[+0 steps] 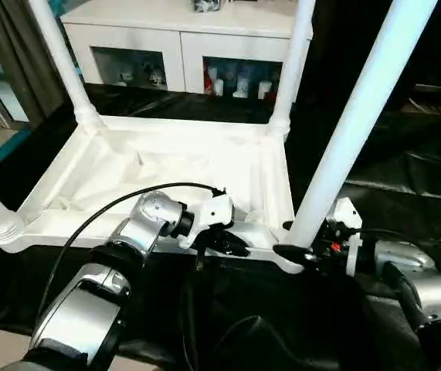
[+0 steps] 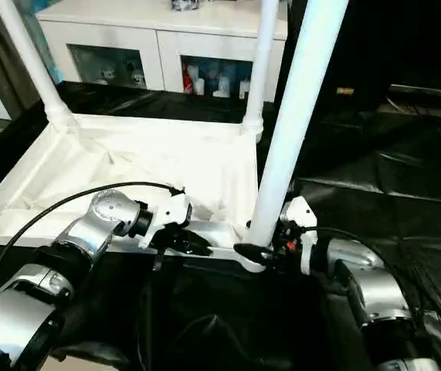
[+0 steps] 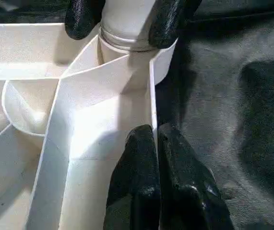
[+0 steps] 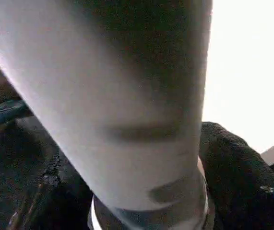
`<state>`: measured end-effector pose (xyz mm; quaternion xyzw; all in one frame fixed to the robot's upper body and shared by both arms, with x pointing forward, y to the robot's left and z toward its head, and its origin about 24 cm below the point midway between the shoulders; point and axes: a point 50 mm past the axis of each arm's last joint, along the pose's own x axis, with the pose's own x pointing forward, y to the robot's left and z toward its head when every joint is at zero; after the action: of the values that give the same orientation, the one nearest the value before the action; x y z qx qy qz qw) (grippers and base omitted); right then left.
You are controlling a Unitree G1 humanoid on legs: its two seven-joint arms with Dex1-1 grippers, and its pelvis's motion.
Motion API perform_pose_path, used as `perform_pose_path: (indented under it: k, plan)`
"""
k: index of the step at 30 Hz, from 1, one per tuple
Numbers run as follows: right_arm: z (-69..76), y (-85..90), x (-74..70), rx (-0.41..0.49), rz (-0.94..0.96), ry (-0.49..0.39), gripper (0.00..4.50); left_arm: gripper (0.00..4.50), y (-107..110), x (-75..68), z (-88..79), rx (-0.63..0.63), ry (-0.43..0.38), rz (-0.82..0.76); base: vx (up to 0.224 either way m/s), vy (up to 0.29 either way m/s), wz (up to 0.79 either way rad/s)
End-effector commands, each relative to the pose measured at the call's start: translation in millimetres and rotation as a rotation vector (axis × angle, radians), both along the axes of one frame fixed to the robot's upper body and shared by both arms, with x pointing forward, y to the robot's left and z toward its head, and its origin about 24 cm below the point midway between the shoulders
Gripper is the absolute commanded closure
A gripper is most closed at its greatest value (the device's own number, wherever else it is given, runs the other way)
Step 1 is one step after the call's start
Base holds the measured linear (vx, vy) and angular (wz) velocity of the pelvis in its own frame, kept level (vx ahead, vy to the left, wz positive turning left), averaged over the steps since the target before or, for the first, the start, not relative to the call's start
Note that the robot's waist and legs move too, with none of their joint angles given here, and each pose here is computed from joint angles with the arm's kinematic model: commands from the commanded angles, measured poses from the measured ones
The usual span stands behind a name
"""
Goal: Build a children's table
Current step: Rotate leg to tighten
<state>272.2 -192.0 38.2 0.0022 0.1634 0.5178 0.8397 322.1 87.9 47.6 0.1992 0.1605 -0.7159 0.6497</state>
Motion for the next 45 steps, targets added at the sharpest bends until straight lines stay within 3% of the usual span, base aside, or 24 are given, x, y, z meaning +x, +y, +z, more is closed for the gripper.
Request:
perform_pose_path:
  k: [1,9,18,24,27,30,34,36,37,41,45]
  plan:
    - [5.6,-1.4,1.3,0.009,0.010,-0.004,1.32,4.50,-2.5,-4.3,-1.0,-0.017,0.027,-0.040,0.000,0.000,0.00]
    - [6.4,2.7,0.7,0.045,0.032,0.018,1.81,4.50,-2.6,-4.4,-0.8,-0.018,0.030,-0.039,0.000,0.000,0.00]
    - [-1.9,15.4,-6.6,0.075,-0.035,0.034,1.89,4.50,-9.5,-0.5,-1.5,-0.034,0.006,0.025,0.000,0.000,0.00]
    - [-24.2,25.3,8.6,-0.008,-0.303,0.026,1.93,4.50,-25.5,11.5,-4.3,-0.002,-0.075,0.205,0.000,0.000,0.00]
    - [-34.2,35.6,19.2,-0.014,-0.485,0.049,1.94,4.50,-48.5,12.8,-3.4,-0.029,-0.093,0.263,0.000,0.000,0.00]
    - [-36.8,45.3,26.8,0.012,-0.598,0.071,1.94,4.50,-65.4,11.1,-2.8,-0.042,-0.113,0.275,0.000,0.000,0.00]
    - [-31.0,62.1,30.6,0.075,-0.556,0.054,1.94,4.50,-77.5,5.9,-2.6,-0.064,-0.113,0.234,0.000,0.000,0.00]
    - [-25.0,65.2,30.9,0.145,-0.514,0.058,1.38,4.50,-75.6,4.3,-3.5,-0.065,-0.100,0.208,0.000,0.000,0.00]
    - [-21.5,65.5,29.8,0.165,-0.474,0.051,1.38,4.50,-72.4,3.7,-4.1,-0.063,-0.095,0.190,0.000,0.000,0.00]
    - [-17.8,63.5,27.3,0.159,-0.410,0.026,0.96,4.50,-66.0,3.9,-4.5,-0.059,-0.097,0.172,0.000,0.000,0.00]
    - [-11.7,46.6,20.1,0.132,-0.276,-0.007,0.79,4.50,-48.4,5.1,-3.0,-0.070,-0.093,0.143,0.000,0.000,0.00]
